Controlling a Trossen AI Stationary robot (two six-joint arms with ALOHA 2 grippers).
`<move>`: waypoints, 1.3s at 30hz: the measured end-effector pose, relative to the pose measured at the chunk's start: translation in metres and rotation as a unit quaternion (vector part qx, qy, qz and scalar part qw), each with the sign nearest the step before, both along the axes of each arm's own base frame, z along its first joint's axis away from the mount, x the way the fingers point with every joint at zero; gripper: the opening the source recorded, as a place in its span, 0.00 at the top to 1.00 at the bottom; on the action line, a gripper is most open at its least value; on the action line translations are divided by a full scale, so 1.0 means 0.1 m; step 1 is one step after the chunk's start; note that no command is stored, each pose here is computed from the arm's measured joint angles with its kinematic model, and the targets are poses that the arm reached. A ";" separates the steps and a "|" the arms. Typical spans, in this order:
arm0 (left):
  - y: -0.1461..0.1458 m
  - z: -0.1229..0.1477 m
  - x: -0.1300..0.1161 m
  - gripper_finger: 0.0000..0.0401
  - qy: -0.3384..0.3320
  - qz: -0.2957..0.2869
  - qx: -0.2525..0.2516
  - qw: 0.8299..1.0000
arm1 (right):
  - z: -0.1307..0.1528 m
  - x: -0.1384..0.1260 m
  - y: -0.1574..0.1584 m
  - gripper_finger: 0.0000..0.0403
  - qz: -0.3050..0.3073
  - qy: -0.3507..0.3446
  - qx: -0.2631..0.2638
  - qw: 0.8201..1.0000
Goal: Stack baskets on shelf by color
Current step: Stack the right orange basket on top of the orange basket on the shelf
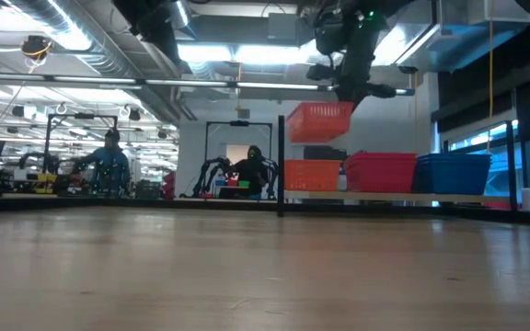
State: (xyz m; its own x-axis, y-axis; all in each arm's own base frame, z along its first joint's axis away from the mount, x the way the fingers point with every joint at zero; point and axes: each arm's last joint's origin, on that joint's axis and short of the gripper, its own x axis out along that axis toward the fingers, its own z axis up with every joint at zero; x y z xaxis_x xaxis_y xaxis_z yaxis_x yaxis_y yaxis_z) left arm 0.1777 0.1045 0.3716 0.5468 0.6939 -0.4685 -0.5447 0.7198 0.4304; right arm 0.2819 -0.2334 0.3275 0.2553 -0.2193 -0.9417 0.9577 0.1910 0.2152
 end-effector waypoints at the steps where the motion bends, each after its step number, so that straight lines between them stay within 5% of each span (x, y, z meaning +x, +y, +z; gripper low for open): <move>1: 0.00 0.00 0.00 0.83 0.002 0.000 0.001 1.000 | 0.03 -0.02 0.03 1.00 -0.008 0.003 0.001 1.000; 29: -0.01 0.00 0.01 0.83 0.008 -0.032 -0.001 0.999 | -0.45 0.19 0.22 1.00 -0.027 -0.018 0.027 0.999; 39: -0.01 0.00 0.01 0.83 0.011 -0.034 0.001 0.999 | -0.45 0.21 0.22 0.90 -0.022 -0.027 0.031 0.999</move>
State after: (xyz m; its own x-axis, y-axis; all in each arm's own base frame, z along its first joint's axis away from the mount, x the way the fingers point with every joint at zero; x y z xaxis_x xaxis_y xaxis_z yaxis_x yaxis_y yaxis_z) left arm 0.1784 0.1040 0.3712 0.5821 0.6570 -0.4790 -0.4850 0.7534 0.4440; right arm 0.3029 -0.2110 0.2825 0.2977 -0.1733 -0.9388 0.9515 0.1344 0.2769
